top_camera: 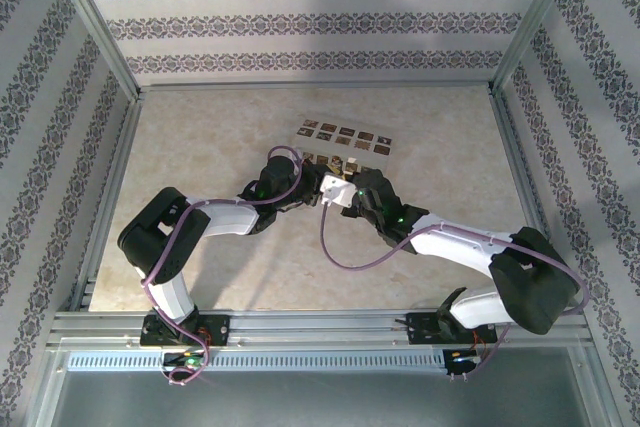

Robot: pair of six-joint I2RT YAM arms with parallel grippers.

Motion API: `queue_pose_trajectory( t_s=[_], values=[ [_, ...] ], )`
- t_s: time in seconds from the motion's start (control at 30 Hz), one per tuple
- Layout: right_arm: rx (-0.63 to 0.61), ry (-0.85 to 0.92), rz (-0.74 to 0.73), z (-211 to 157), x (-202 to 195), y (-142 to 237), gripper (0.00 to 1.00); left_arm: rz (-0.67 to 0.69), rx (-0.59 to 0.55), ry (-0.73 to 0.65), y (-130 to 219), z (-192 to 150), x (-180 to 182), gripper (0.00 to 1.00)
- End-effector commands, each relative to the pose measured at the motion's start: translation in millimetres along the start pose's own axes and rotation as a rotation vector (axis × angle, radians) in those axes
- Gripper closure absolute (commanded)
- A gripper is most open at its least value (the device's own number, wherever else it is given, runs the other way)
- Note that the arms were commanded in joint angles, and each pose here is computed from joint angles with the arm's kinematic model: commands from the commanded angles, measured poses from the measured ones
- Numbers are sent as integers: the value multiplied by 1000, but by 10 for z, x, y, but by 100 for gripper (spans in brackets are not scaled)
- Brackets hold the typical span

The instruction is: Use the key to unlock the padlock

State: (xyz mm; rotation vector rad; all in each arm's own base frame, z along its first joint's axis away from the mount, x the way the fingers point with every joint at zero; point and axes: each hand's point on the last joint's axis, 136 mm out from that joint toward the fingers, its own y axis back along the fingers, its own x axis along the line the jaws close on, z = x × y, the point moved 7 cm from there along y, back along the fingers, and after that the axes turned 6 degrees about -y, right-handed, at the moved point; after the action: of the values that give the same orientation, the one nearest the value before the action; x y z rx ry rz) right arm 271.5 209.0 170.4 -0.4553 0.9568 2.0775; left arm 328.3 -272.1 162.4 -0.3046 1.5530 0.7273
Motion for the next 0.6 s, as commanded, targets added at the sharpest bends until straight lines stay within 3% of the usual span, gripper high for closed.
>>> queue_pose_trajectory(
  t_s=[0.0,0.57],
  values=[
    [-61,-189,-83,138,-138,11,100,-95,29,-18,30,-79,-174,100],
    [-158,-744,-25,178,-59,0,100,-75,30,-20,-14,-82,-71,100]
  ],
)
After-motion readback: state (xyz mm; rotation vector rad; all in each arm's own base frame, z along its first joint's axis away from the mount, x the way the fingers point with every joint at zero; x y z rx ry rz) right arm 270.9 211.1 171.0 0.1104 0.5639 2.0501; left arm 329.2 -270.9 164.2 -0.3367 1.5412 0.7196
